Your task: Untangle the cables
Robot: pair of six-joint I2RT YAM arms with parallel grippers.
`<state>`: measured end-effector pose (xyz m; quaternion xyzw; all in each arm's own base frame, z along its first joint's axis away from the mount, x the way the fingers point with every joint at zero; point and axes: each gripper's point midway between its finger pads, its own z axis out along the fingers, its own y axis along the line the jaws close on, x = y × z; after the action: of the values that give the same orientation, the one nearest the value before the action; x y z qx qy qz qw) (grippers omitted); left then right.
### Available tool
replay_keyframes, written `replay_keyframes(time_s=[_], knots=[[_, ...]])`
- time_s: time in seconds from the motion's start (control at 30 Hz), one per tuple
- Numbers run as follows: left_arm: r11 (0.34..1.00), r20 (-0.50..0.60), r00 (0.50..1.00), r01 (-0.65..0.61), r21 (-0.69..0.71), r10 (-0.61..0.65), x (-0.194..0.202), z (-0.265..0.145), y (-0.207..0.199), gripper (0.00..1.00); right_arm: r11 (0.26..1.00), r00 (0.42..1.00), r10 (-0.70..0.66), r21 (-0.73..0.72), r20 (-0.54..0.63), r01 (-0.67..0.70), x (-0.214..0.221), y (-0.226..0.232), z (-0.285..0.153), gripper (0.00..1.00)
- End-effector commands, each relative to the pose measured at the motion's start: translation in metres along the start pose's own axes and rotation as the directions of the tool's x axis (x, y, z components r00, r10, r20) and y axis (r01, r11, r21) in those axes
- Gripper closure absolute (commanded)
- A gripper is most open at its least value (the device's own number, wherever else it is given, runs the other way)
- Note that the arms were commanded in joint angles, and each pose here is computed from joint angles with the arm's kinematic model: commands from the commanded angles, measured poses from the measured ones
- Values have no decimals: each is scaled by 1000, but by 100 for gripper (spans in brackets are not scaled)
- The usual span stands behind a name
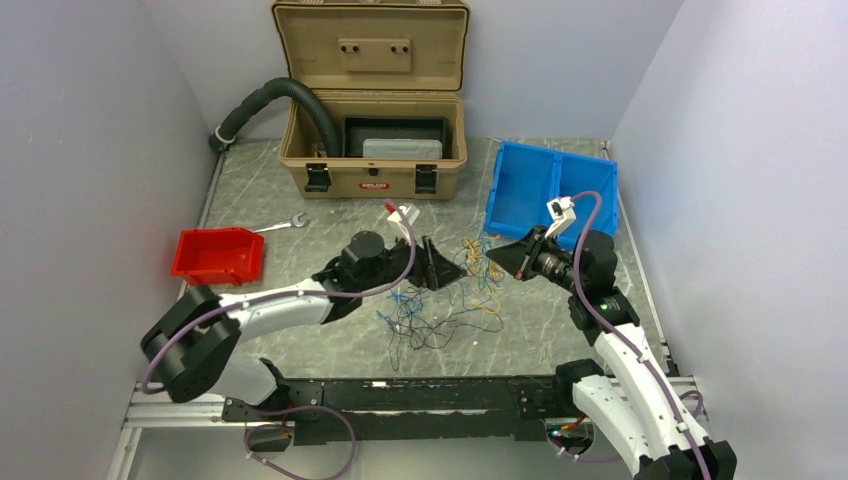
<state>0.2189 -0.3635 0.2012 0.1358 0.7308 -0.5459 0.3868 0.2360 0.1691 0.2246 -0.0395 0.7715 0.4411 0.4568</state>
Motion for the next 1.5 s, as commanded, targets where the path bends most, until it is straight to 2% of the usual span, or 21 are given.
replay_keyframes(time_s=[0.0,0.2,0.27,0.33,0.43,0.47,0.53,0.57,0.63,0.7,0.93,1.0,1.07,1.1,1.13,1.2,1.23,1.27,1.33,1.37,1.47], knots=[[997,-7,998,60,45,-60,-14,26,-17,15,999,999,-30,-41,43,31,-16,16,-4,100],[992,-50,993,114,49,-111,-10,54,-18,15,998,999,-5,-57,36,7,-10,16,-3,100],[992,-71,990,126,34,-123,-5,62,-15,21,998,999,2,-63,36,0,-8,16,-4,100],[989,-79,986,147,19,-145,0,65,-9,42,998,999,1,-62,36,1,-7,16,-5,100],[989,-78,986,148,19,-146,4,63,-4,95,1000,999,-12,-2,32,13,-5,7,-8,100],[990,-78,987,141,-16,-141,4,59,3,100,998,999,-35,53,35,33,-9,2,-12,100],[985,-70,991,105,-138,-116,4,42,31,100,958,996,-64,282,55,46,-17,-32,-25,100],[978,-65,993,83,-194,-97,2,31,44,100,909,995,-69,415,66,35,-19,-54,-36,100],[949,-40,998,35,-313,-50,-5,6,71,100,763,993,-61,646,106,-22,-20,-96,-64,100],[911,-32,999,-7,-412,-7,-12,-21,95,100,631,986,-17,767,165,-118,-16,-122,-82,100],[697,-53,995,-97,-711,84,-31,-104,152,100,447,962,100,853,253,-271,4,-154,-91,100],[671,-46,994,-99,-735,96,-36,-115,156,100,409,956,108,864,272,-292,6,-159,-94,100],[647,-46,994,-100,-756,100,-39,-122,160,100,278,935,96,893,340,-353,8,-169,-114,100],[643,-51,993,-107,-758,105,-41,-123,160,100,252,932,90,897,351,-362,6,-169,-118,100],[666,-65,991,-127,-735,117,-42,-119,156,100,322,952,95,896,289,-305,2,-164,-106,100],[747,-88,985,-171,-643,150,-43,-104,140,100,587,992,85,800,93,-125,2,-140,-65,97],[803,-85,983,-182,-567,163,-43,-93,127,100,692,996,76,717,44,-84,4,-126,-49,93],[847,-83,981,-191,-497,173,-43,-84,115,100,777,998,65,627,20,-64,6,-110,-36,83],[917,-79,973,-232,-323,218,-42,-66,87,100,899,999,41,436,-2,-36,11,-79,-19,41],[942,-81,964,-263,-209,252,-40,-59,69,100,936,1000,25,351,-4,-21,12,-65,-14,27],[949,-77,947,-315,-11,313,-34,-50,30,100,994,999,-23,111,-23,25,15,-26,-5,20]])
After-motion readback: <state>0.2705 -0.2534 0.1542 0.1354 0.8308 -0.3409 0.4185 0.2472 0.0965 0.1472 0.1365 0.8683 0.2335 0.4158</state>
